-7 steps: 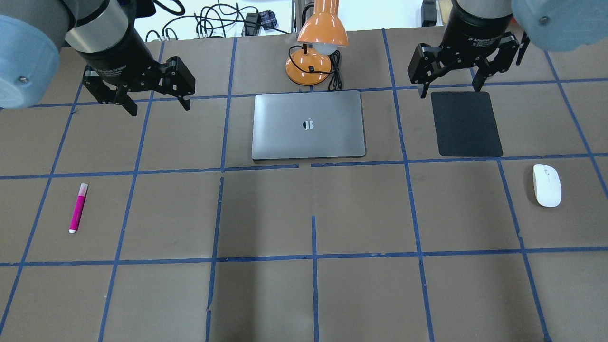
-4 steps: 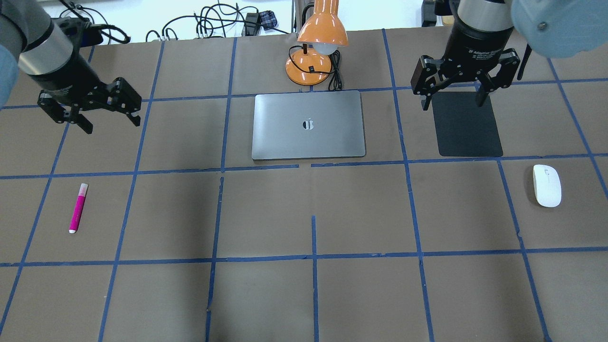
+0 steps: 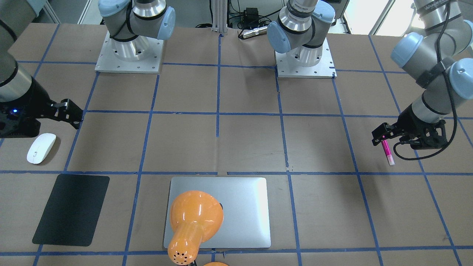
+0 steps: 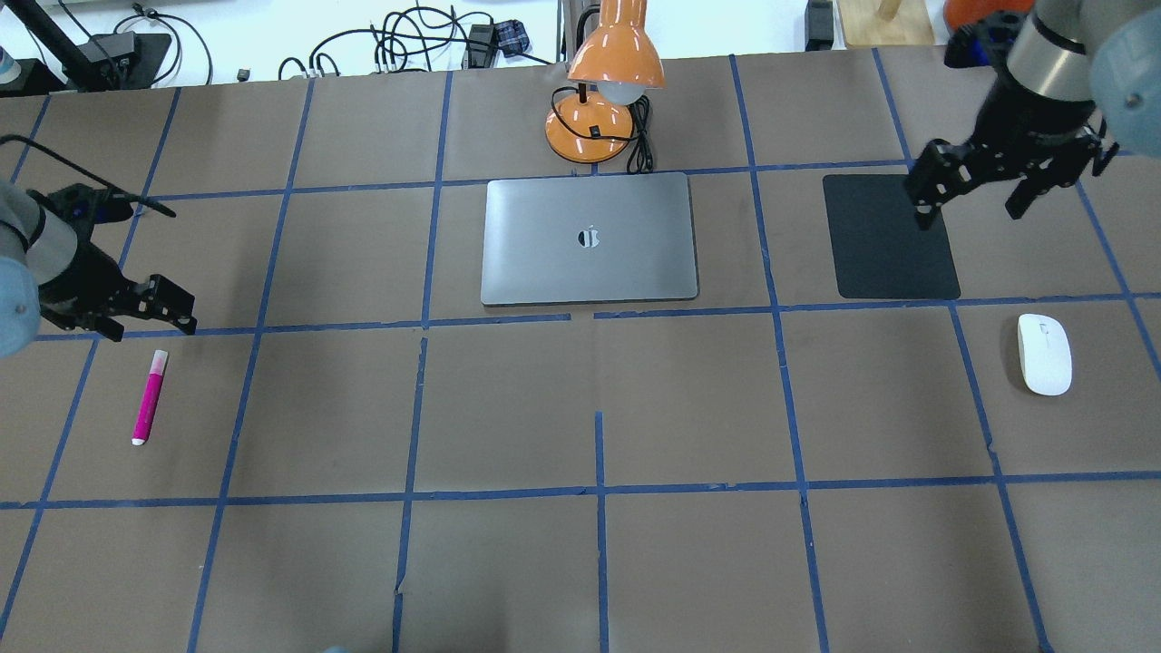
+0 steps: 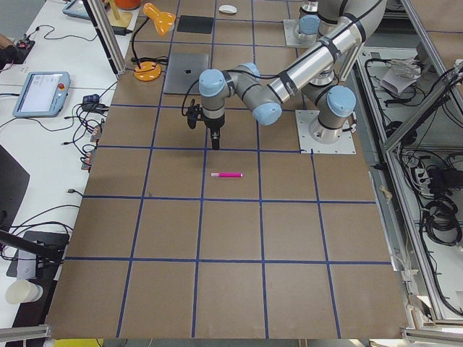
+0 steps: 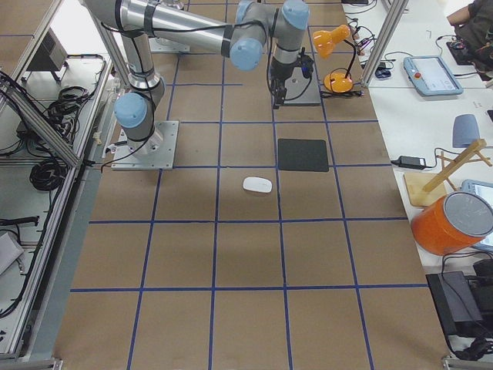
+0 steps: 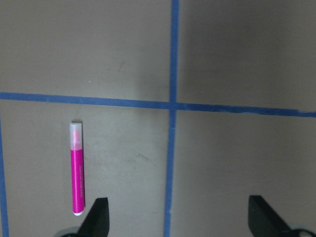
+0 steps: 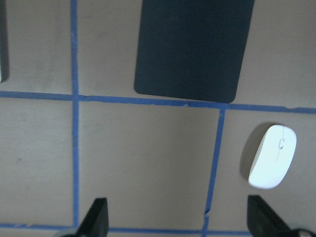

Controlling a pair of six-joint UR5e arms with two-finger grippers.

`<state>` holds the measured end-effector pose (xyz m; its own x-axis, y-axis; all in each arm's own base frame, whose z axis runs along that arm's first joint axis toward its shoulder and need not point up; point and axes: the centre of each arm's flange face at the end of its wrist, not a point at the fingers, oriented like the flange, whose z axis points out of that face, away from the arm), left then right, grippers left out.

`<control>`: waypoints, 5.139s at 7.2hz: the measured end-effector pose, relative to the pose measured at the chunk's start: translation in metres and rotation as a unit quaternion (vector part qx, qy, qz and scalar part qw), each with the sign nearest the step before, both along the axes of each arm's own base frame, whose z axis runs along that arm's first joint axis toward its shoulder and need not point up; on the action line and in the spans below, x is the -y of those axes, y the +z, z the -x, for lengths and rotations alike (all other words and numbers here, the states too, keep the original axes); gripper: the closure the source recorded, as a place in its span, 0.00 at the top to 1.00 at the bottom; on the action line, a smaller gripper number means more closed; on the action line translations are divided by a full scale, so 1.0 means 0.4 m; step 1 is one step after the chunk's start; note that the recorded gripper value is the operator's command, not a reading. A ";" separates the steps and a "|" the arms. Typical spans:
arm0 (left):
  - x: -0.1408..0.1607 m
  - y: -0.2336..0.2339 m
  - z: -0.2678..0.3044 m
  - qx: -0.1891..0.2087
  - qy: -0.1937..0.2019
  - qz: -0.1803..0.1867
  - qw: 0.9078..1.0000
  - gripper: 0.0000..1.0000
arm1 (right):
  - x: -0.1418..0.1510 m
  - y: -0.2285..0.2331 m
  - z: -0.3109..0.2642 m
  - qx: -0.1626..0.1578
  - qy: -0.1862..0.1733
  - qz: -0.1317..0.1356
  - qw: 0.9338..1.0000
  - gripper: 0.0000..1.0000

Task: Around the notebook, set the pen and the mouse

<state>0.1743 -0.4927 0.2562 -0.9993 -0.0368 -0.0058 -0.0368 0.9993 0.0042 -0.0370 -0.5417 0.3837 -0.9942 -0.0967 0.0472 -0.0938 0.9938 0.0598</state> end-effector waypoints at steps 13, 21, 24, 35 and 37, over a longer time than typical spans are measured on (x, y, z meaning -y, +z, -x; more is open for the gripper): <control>-0.006 -0.147 -0.125 -0.015 0.020 -0.027 0.999 0.00 | -0.156 -0.537 0.421 0.011 -0.050 0.007 0.999 0.43; 0.212 0.051 0.569 -0.040 0.427 -0.062 0.901 0.00 | 0.142 -0.377 0.157 0.007 -0.034 0.059 0.998 0.00; 0.189 0.005 0.890 -0.055 0.505 -0.063 0.859 0.00 | 0.252 -0.465 0.063 0.016 -0.027 0.041 0.999 0.29; -0.006 -0.209 1.299 -0.004 0.633 -0.063 0.772 1.00 | 0.175 -0.143 -0.234 0.031 -0.022 0.036 0.999 1.00; 0.008 -0.171 1.290 -0.018 0.620 -0.055 0.783 1.00 | 0.064 -0.007 -0.356 0.035 -0.023 0.016 0.999 1.00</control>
